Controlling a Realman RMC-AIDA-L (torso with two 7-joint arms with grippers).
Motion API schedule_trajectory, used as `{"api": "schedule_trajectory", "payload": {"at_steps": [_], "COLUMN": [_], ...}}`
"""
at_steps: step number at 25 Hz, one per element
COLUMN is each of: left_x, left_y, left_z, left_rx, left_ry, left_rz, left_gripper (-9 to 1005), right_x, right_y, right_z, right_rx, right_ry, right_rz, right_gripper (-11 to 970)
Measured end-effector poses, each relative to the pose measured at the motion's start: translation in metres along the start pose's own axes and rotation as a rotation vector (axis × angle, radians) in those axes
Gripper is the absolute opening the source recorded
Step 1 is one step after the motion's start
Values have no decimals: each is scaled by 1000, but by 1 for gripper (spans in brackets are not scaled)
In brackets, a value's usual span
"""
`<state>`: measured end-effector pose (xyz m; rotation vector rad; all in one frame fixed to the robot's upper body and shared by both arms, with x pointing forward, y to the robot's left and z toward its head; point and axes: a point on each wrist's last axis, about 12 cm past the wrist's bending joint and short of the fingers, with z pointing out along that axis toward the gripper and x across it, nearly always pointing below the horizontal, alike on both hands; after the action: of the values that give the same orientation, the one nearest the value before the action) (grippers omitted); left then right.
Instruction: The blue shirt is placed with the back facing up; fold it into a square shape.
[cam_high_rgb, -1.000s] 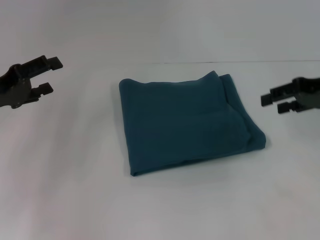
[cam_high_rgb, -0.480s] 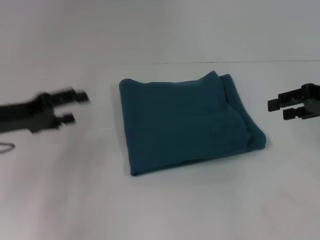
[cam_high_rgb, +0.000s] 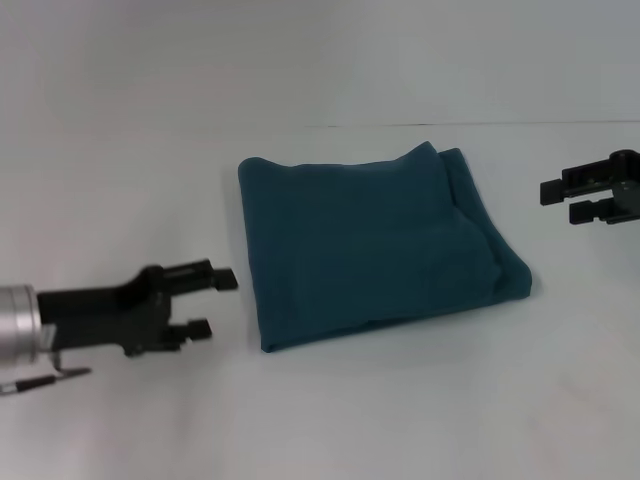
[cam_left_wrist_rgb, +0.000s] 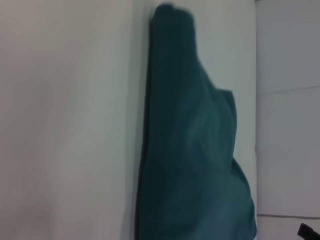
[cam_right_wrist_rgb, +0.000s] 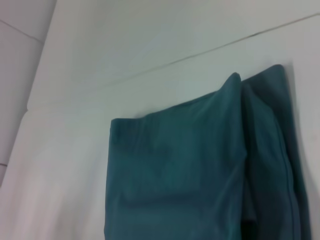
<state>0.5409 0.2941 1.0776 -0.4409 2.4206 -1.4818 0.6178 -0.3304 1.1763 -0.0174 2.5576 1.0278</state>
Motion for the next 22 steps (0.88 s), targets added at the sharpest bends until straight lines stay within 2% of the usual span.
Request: {"api": "schedule_trajectory", "payload": {"at_steps": [7,18,22], "left_x": [18,25,25], "left_y": [13,23,22], "left_z": [23,42,46], "left_rx": [23,11,6], "left_ry": [17,-35,-39], "left_rz": [-97,-170,-168], "left_gripper": [898,881,875], "right_x": [-3,-1,0], "right_y": [1,-1,-3], "right_z": [-4,-6,-5], "right_rx": [-21,-32,-33], "right_ry": [-24,-33,-33], "right_rz": [2,12,19], "right_gripper": [676,676,676]}}
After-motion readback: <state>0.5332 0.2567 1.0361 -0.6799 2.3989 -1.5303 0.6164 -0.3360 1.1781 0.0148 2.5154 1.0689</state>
